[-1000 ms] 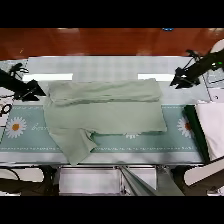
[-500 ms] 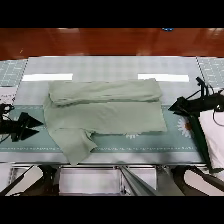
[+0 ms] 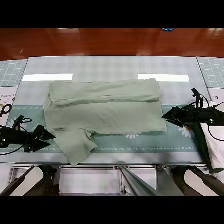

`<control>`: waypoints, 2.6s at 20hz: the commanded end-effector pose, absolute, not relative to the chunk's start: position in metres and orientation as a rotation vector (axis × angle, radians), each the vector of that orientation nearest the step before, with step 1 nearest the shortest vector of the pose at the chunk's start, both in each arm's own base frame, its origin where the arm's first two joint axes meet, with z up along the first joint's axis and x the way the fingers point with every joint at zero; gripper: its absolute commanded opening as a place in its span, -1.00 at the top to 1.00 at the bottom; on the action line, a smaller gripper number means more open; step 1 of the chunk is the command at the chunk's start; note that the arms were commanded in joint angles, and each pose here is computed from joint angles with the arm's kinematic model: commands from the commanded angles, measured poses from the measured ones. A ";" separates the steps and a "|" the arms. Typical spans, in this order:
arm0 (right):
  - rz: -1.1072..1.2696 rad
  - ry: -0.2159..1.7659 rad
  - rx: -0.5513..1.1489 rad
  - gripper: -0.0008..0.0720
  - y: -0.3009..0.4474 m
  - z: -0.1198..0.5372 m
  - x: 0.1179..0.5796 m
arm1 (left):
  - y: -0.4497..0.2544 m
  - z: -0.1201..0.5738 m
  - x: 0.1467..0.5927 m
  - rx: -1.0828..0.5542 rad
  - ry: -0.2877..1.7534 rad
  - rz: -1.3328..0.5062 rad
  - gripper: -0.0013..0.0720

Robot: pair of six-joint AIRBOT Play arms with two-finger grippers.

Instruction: Fold the shirts.

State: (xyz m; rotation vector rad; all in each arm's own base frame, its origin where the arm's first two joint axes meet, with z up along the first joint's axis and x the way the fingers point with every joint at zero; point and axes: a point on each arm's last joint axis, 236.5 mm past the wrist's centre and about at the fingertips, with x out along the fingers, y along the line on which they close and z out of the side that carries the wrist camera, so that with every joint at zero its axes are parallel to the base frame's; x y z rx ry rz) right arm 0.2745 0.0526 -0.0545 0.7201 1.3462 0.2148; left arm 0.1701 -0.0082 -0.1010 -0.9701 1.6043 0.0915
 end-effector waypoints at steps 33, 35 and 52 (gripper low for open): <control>0.151 1.542 0.909 -0.16 0.059 -0.114 0.246 | -0.042 -0.112 0.199 -1.000 1.570 -0.040 0.89; 0.139 1.499 0.922 -0.15 0.063 -0.114 0.268 | -0.042 -0.112 0.199 -1.000 1.570 -0.040 0.89; 0.378 1.292 0.646 0.93 0.055 -0.019 0.399 | 0.002 -0.018 0.350 -1.023 1.199 -0.152 0.89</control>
